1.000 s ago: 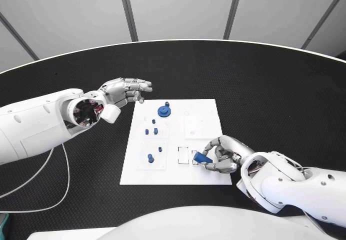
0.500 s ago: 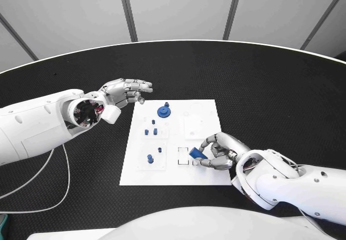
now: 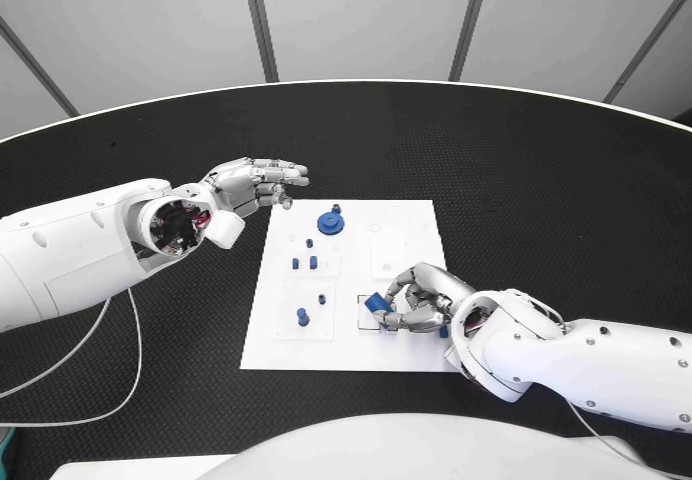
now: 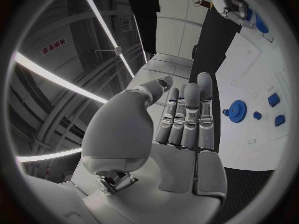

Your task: Assemble the parts on the task board

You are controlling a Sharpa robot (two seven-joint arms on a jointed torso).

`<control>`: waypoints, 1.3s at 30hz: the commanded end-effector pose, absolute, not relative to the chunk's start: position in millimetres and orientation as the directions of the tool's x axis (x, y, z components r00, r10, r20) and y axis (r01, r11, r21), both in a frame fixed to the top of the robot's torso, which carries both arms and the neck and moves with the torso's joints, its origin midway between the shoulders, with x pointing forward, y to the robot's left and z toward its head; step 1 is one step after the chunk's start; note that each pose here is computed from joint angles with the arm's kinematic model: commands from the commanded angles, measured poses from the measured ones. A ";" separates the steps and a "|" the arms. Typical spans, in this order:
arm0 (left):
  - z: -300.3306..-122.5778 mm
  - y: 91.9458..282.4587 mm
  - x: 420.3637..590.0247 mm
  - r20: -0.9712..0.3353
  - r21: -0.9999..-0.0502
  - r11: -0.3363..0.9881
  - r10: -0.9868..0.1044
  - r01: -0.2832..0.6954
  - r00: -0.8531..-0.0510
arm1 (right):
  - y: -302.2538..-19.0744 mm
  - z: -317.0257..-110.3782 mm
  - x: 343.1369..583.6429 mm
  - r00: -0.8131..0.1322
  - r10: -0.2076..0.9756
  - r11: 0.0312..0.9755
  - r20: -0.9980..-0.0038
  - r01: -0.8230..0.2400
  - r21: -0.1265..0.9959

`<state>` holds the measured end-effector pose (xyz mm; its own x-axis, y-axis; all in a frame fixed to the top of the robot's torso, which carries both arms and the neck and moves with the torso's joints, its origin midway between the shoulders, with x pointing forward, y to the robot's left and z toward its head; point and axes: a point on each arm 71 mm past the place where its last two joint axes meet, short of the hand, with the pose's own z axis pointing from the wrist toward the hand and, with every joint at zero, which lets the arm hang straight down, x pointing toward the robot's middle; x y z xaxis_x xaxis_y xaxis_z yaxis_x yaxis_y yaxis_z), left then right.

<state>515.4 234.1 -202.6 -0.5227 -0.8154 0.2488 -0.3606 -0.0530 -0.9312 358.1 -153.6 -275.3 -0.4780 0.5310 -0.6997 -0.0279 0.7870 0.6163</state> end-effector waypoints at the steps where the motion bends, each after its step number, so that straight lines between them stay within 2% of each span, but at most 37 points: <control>1: -202.7 234.2 515.3 0.249 -0.931 -0.052 -0.816 -0.361 -0.522 | -150.0 -276.9 359.4 -0.488 0.524 0.790 -0.699 -0.031 0.613; 39: -203.0 237.3 514.2 0.236 -0.931 -0.038 -0.822 -0.363 -0.519 | -145.2 -276.3 360.9 -0.495 0.523 0.789 -0.694 -0.025 0.614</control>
